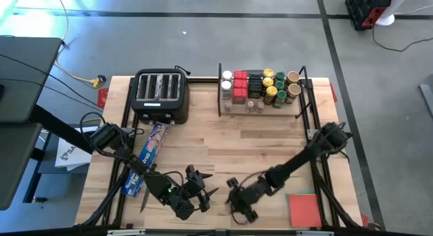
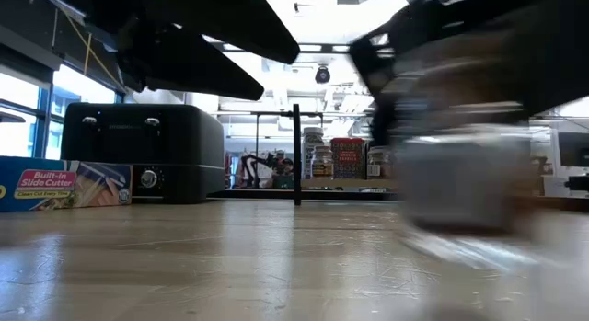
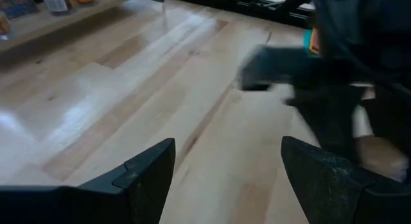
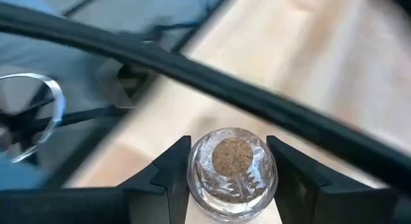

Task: Shelf spices
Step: Put the small brown seasoning bottle on the shelf aligned with the other small brown seasoning bottle, then return to Home Position

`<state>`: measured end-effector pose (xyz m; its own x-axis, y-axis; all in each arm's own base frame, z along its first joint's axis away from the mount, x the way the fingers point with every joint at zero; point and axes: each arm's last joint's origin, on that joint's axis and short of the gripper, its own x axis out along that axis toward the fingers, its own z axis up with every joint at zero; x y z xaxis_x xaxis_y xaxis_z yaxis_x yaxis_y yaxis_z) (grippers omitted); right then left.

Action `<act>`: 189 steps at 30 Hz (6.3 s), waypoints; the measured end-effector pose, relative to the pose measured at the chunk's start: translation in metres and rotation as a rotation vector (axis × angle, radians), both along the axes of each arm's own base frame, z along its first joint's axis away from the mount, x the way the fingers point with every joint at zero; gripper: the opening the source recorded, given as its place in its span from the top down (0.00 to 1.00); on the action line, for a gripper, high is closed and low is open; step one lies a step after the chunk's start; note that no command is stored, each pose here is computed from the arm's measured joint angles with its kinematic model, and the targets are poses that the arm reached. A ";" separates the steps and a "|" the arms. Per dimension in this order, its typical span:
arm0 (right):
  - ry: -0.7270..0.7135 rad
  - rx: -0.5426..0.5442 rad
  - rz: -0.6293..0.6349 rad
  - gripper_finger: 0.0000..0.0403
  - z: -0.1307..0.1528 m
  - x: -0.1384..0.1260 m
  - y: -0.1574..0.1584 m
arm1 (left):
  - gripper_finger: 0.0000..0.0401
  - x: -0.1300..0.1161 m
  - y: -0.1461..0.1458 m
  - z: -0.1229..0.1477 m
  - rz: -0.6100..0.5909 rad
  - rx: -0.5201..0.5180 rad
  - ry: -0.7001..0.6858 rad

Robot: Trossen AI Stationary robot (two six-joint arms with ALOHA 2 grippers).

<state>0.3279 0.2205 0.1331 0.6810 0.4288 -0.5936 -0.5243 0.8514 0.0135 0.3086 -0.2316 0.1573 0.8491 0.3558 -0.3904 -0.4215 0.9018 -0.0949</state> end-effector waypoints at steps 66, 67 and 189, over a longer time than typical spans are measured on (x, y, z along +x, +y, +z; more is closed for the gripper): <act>-0.051 -0.236 -1.142 0.53 0.031 -0.024 -0.316 | 0.30 0.009 0.009 0.004 0.079 -0.055 -0.078; -0.054 -0.236 -1.142 0.52 0.031 -0.024 -0.316 | 0.30 0.009 0.009 0.004 0.079 -0.055 -0.078; -0.687 0.402 -0.413 0.72 0.047 -0.232 -0.210 | 0.60 -0.203 0.238 0.016 -0.200 -0.037 -0.482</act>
<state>0.0957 0.0102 0.1799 0.9769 0.1583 0.1438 -0.1793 0.9727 0.1472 0.1056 0.0065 0.1736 0.9854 0.1619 0.0520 -0.1423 0.9525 -0.2691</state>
